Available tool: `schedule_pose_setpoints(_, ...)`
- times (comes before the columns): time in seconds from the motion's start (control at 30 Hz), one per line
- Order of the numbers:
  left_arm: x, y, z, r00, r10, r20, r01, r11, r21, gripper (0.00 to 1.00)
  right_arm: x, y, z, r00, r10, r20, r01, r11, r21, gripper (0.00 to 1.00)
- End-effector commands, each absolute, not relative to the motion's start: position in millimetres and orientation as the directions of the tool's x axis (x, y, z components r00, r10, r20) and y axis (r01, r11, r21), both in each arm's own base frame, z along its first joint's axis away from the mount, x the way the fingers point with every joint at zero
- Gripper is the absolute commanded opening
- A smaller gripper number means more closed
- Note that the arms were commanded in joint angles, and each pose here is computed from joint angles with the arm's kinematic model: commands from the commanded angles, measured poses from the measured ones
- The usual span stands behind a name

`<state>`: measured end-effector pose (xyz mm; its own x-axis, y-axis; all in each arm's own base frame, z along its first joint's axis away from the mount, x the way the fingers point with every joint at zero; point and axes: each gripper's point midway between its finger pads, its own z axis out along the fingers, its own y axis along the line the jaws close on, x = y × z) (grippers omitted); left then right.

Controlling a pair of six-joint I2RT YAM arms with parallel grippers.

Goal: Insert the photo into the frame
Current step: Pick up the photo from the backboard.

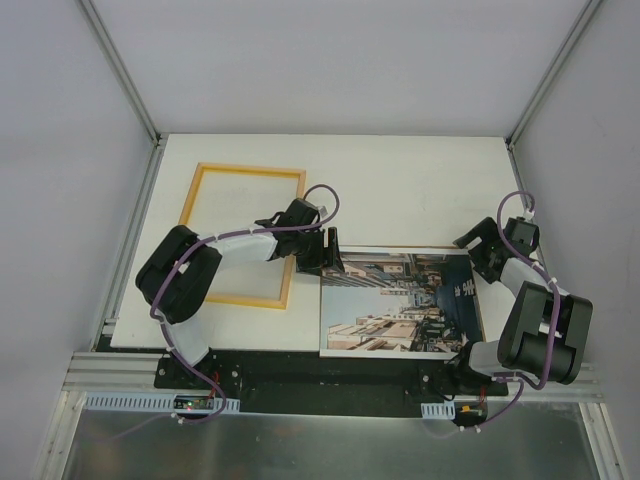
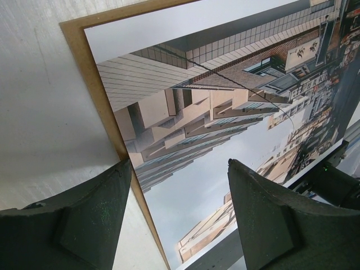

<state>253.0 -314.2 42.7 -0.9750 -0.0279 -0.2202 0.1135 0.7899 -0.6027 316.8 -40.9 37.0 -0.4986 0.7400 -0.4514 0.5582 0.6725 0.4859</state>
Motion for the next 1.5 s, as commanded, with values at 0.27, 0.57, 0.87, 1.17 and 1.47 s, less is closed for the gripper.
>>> schedule_pose_setpoints(0.27,251,-331,54,-0.978,-0.013,-0.210,0.132,0.741,-0.658,0.65,297,-30,16,-0.556,0.743,-0.373,0.594,0.669,0.447,0.96)
schedule_pose_setpoints(0.57,252,-338,83,-0.967,-0.044,-0.252,0.156,0.679,-0.718,0.61,297,-29,14,-0.563,0.741,-0.366,0.593,0.671,0.445,0.96)
schedule_pose_setpoints(0.87,250,-345,109,-0.959,-0.067,-0.275,0.180,0.606,-0.775,0.58,297,-28,15,-0.563,0.740,-0.369,0.591,0.672,0.447,0.96)
schedule_pose_setpoints(1.17,248,-347,97,-0.969,-0.057,-0.240,0.158,0.603,-0.782,0.51,297,-28,16,-0.563,0.738,-0.371,0.588,0.674,0.448,0.96)
schedule_pose_setpoints(1.47,249,-345,83,-0.972,-0.051,-0.231,0.147,0.634,-0.759,0.30,297,-28,19,-0.565,0.732,-0.379,0.584,0.680,0.444,0.96)
